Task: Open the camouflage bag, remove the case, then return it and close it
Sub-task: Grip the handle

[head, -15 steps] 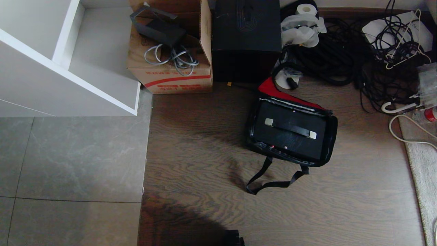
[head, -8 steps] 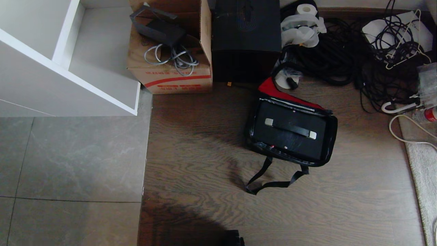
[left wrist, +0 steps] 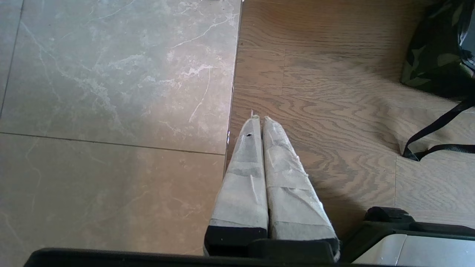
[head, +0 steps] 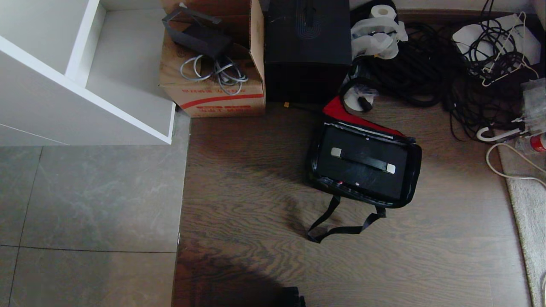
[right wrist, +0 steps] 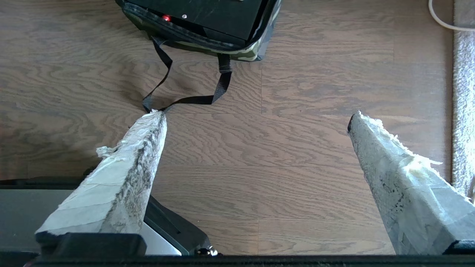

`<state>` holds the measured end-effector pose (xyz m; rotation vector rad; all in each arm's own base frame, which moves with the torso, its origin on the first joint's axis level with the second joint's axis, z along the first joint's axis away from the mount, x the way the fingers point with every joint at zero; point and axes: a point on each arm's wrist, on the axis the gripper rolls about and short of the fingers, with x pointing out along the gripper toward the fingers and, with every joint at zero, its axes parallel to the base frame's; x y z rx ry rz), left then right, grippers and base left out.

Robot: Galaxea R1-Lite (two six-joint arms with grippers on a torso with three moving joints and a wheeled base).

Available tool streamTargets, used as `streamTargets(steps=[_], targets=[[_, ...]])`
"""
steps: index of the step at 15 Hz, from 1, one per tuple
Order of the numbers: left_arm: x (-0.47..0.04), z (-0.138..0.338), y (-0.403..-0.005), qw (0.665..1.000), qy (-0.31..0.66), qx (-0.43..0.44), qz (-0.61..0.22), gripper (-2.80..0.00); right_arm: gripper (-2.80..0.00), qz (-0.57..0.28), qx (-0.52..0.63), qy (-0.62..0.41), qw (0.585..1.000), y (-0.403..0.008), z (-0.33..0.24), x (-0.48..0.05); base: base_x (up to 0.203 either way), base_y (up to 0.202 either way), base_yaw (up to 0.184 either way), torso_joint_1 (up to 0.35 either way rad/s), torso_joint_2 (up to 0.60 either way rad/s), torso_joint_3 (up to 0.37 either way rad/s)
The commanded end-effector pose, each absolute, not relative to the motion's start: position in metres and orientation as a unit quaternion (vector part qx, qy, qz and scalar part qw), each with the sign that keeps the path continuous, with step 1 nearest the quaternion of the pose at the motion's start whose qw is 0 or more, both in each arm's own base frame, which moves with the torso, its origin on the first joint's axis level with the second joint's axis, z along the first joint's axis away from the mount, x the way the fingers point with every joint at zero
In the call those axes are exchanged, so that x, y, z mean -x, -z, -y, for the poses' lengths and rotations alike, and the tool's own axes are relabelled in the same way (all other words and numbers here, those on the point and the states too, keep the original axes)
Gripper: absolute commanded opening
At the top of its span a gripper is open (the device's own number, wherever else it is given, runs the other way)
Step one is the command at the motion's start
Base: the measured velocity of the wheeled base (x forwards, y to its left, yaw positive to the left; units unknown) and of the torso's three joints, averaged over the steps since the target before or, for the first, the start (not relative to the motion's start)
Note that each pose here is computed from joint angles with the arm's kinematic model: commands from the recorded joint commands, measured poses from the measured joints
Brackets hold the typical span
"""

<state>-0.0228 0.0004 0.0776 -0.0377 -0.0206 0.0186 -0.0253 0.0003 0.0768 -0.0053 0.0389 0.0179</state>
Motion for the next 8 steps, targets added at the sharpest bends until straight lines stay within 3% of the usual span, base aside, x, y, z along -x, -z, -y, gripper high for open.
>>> streamTargets(steps=[1,8], targets=[[0.0220,-0.0004,-0.0747,1.000,-0.010,0.019,0.006,-2.80,0.00,-0.021,0.003,-0.009,1.000,-0.0768,-0.0003,0.0252,0.000,0.000,0.000,0.000,0.00,0.000],[0.0220,-0.0004,-0.0747,1.000,-0.010,0.019,0.006,-2.80,0.00,-0.020,0.003,-0.009,1.000,-0.0769,-0.0003,0.0252,0.000,0.000,0.000,0.000,0.00,0.000]])
